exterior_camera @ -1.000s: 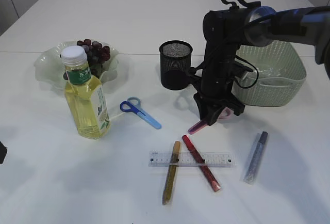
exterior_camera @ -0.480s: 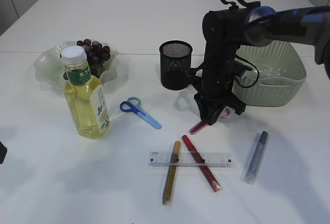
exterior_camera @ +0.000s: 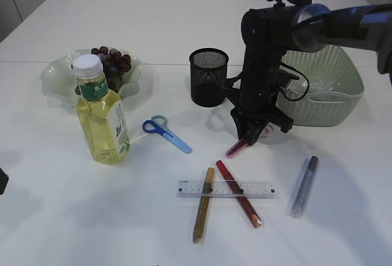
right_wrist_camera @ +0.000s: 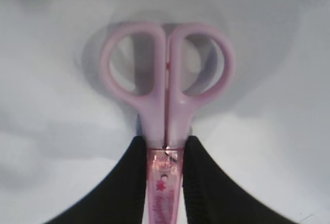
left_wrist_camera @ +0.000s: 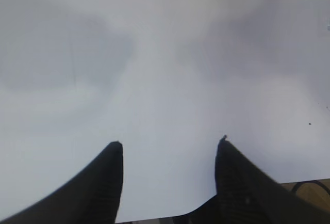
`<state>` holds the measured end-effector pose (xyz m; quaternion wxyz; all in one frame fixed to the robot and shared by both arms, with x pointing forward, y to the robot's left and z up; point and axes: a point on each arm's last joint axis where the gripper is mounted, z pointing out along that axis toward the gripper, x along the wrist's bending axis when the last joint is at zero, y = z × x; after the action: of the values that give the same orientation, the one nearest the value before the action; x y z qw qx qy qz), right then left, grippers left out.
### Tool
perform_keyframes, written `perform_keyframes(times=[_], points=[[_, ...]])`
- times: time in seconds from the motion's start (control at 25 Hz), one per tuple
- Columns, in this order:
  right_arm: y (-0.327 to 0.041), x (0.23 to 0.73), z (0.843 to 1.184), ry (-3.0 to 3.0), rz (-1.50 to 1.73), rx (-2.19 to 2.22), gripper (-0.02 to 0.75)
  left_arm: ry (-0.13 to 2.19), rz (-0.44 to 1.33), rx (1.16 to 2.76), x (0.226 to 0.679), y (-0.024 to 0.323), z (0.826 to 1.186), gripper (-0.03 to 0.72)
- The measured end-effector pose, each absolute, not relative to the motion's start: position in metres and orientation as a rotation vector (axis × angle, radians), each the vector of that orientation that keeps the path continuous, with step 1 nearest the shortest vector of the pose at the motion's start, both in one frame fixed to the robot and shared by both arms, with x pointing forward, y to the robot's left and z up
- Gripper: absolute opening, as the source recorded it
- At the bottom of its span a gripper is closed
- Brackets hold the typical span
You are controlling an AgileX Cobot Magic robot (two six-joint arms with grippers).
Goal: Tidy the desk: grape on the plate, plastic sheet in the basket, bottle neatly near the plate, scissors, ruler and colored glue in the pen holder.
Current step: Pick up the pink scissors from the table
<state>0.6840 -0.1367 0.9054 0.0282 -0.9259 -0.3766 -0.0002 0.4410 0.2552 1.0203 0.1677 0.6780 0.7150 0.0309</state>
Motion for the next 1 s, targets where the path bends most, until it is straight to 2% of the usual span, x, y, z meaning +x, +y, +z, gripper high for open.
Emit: perform_keyframes(times=[0.6, 1.0], points=[[-0.134, 0.682, 0.924, -1.283, -0.069, -2.786, 0.176, 2.034, 0.088, 1.929, 0.441, 0.255, 1.020, 0.417], [-0.134, 0.679, 0.958, -1.441, -0.187, -2.704, 0.176, 2.034, 0.088, 1.929, 0.441, 0.255, 1.020, 0.417]])
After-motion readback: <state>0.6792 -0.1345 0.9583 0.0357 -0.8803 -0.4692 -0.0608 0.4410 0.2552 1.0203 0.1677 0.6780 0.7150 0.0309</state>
